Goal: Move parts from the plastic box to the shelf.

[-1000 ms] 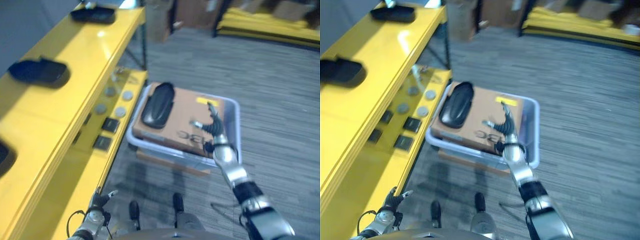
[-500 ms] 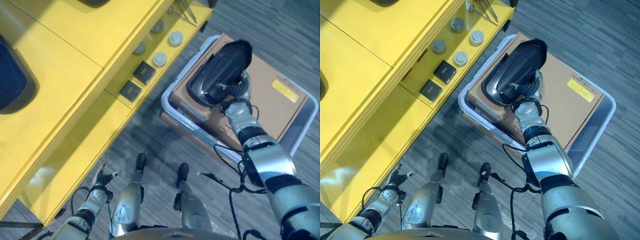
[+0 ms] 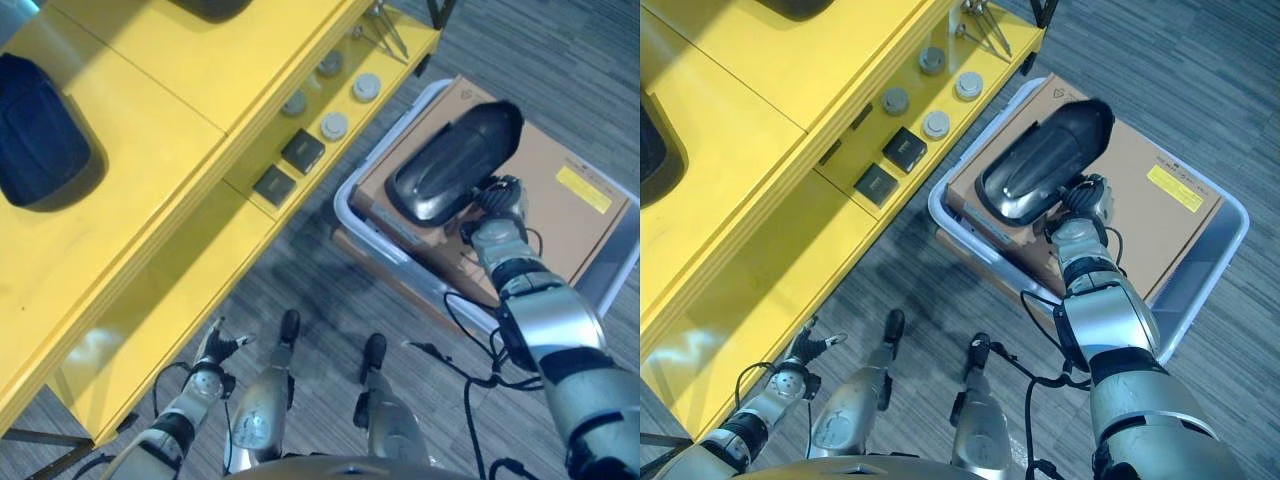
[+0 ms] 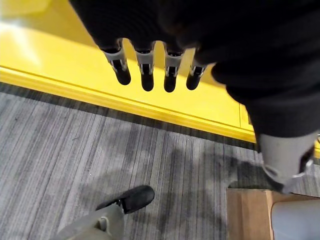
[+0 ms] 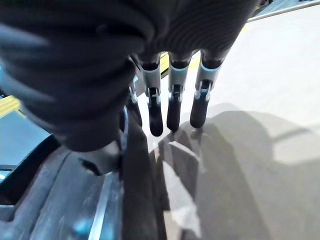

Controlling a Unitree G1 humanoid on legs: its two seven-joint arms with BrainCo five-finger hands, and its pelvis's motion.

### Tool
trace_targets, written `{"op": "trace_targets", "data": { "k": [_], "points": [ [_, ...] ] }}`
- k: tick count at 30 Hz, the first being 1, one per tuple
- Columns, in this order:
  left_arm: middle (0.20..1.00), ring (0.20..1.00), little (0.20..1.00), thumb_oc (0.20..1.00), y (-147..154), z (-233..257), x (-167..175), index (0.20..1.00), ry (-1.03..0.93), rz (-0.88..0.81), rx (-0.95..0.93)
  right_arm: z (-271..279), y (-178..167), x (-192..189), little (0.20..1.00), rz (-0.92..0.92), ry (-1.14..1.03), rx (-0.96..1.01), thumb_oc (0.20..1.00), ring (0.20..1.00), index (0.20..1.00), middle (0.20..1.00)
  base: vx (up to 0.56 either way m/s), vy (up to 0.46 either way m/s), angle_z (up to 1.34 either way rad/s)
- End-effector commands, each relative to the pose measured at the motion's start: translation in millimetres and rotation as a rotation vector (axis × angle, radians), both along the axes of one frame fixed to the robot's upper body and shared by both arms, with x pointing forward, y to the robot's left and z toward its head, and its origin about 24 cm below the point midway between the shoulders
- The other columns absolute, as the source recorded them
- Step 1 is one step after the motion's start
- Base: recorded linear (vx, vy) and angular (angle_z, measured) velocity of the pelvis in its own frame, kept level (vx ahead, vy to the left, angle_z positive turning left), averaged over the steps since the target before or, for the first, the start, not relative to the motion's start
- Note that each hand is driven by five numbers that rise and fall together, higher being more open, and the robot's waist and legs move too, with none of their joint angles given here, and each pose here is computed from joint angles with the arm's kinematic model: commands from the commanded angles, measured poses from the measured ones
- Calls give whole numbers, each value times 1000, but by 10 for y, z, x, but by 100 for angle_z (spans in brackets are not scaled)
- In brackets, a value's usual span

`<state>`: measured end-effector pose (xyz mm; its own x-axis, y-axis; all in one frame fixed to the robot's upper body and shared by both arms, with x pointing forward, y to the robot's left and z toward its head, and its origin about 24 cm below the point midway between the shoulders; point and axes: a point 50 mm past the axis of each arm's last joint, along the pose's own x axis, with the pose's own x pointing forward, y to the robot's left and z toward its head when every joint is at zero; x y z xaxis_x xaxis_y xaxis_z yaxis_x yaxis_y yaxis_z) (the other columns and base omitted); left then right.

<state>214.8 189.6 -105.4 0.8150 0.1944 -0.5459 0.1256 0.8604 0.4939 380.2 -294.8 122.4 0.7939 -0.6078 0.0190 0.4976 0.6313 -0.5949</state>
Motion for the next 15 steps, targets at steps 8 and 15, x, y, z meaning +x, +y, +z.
{"op": "trace_targets", "data": {
  "k": [8, 15],
  "points": [
    [1000, 1000, 1000, 1000, 46, -50, -65, 1000, 30, -5, -3, -312, -394, -313, 200, 11, 238, -238, 200, 200, 200, 200, 7, -4, 1],
    [1000, 1000, 1000, 1000, 81, 186, 118, 1000, -106, -8, -73, -192, -290, -258, 200, 157, 203, -385, 200, 200, 200, 200, 47, -19, -22]
  ]
}}
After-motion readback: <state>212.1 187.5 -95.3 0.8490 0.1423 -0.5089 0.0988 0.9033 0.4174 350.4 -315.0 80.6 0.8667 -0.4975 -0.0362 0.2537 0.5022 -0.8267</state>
